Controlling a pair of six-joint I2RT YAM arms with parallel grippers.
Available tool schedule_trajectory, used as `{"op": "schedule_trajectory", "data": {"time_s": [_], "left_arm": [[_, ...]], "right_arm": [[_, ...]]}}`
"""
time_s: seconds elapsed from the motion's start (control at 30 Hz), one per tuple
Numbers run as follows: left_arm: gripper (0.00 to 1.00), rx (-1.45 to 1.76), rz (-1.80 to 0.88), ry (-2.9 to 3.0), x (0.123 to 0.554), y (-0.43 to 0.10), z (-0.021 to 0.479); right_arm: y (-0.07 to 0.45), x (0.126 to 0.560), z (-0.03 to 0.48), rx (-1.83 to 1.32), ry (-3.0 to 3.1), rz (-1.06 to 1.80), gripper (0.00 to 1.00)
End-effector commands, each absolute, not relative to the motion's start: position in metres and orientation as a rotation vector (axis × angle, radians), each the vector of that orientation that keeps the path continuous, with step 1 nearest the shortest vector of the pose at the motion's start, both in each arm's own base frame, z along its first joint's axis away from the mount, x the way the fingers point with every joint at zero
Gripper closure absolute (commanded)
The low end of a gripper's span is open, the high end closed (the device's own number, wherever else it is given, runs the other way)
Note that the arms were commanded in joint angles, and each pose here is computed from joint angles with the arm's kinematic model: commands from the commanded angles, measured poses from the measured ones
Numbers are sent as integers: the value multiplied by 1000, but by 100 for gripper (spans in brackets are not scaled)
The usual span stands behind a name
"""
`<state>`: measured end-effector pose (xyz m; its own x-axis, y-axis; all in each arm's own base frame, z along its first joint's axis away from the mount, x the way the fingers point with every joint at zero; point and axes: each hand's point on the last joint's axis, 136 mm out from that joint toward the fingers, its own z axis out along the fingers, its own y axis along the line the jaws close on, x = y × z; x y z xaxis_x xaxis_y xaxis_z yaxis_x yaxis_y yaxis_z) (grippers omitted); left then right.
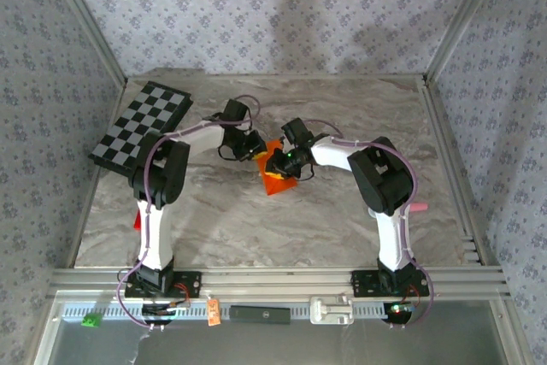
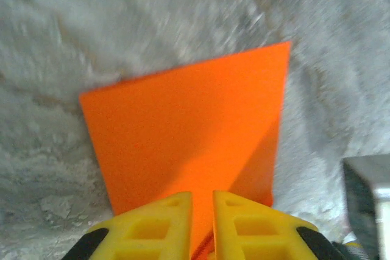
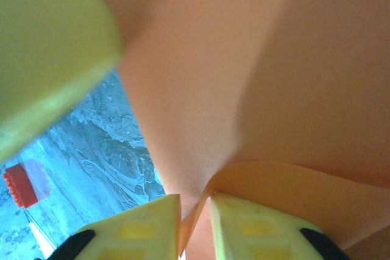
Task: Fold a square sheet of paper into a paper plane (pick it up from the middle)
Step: Fold the triangle a second time at the center of the table.
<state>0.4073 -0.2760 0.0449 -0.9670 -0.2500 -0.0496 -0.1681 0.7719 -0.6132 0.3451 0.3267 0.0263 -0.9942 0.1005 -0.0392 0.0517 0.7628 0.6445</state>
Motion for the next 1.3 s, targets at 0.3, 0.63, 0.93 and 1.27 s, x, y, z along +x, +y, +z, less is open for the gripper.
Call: {"op": "schedule_trajectory", "data": {"time_s": [0.3, 0.63, 0.93, 1.27], "left_arm": [[74, -441, -978, 2704, 432, -236, 97], [83, -432, -1062, 2734, 389, -249, 82], [96, -341, -1041, 2816, 350, -273, 68], [100, -333, -1040, 2856, 345, -285, 54]], "right_arm": [[314, 342, 8, 180, 2946, 978, 59], [311, 339, 1, 194, 2970, 966, 77], [309, 337, -2, 205, 2986, 959, 92], [308, 337, -4, 209, 2997, 953, 97]]}}
